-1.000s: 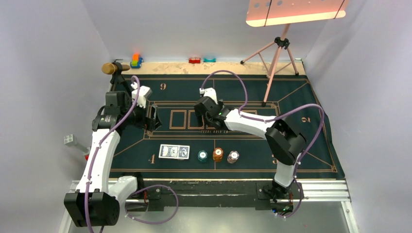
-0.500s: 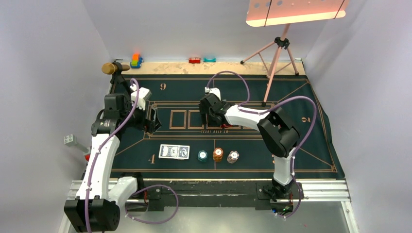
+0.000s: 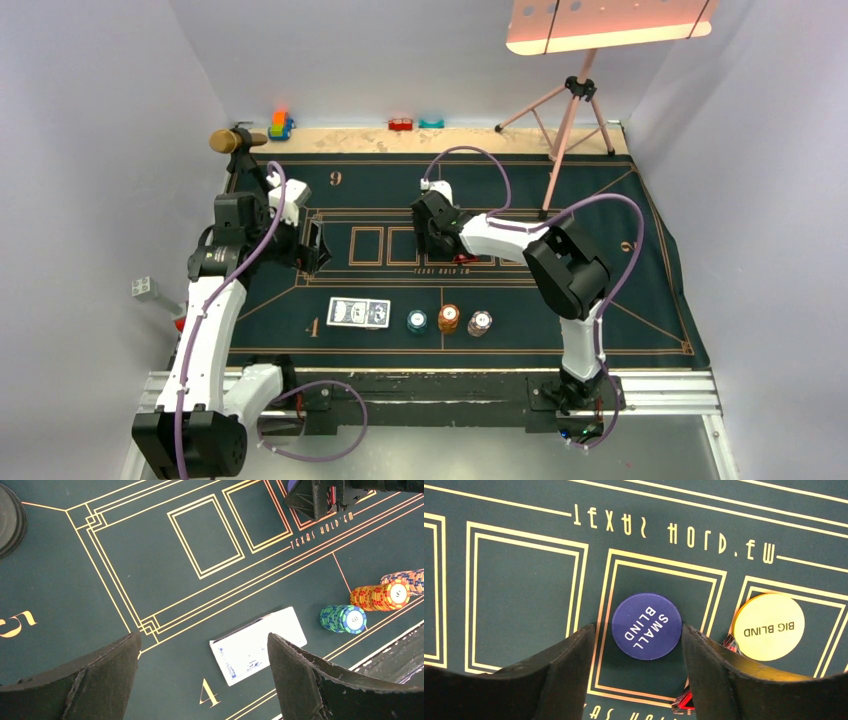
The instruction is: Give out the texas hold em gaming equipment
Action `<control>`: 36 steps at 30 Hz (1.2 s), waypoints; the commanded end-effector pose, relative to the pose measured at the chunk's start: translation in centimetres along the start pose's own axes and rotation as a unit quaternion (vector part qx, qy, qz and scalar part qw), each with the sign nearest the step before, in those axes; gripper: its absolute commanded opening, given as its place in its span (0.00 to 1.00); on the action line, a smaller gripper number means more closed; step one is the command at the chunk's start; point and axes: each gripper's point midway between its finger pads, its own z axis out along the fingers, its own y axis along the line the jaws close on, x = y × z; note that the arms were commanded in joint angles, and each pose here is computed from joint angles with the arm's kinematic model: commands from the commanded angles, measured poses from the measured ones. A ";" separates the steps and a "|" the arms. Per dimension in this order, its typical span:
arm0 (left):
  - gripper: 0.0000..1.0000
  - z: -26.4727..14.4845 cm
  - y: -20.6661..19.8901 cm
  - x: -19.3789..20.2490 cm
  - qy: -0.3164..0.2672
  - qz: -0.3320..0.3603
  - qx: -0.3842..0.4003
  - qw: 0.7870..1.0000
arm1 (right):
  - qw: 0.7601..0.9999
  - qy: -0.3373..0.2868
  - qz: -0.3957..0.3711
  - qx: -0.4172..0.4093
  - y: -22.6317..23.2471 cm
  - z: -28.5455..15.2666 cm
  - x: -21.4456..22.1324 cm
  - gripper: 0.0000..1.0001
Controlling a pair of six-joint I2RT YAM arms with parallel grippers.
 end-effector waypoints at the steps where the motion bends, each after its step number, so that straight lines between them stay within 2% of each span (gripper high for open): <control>1: 1.00 -0.2 0.2 -1.2 -0.025 0.006 -0.010 1.000 | 1.000 0.008 0.003 -0.004 0.7 0.5 0.3 0.62; 9: 1.00 0.0 1.2 -1.5 -0.025 0.000 -0.034 0.999 | 0.999 0.015 -0.037 -0.034 5.2 0.1 2.0 0.57; 16: 1.00 0.1 2.9 -1.4 -0.016 -0.016 -0.076 0.997 | 0.992 0.010 -0.065 -0.109 13.1 -1.8 2.0 0.52; 22: 1.00 0.5 3.5 -0.6 -0.001 -0.023 -0.089 0.996 | 0.981 0.007 -0.040 -0.191 19.5 -3.0 0.0 0.51; 29: 1.00 0.0 3.1 -1.1 -0.024 -0.017 -0.086 0.996 | 0.966 0.010 -0.011 -0.257 24.1 -3.2 -1.5 0.50; 32: 1.00 -0.1 2.8 -1.1 -0.027 -0.016 -0.080 0.996 | 0.960 0.012 -0.008 -0.279 25.1 -3.6 -1.7 0.53; 36: 1.00 0.0 2.7 -1.1 -0.027 -0.016 -0.076 0.997 | 0.957 -0.008 -0.012 -0.289 24.8 -4.5 -3.1 0.72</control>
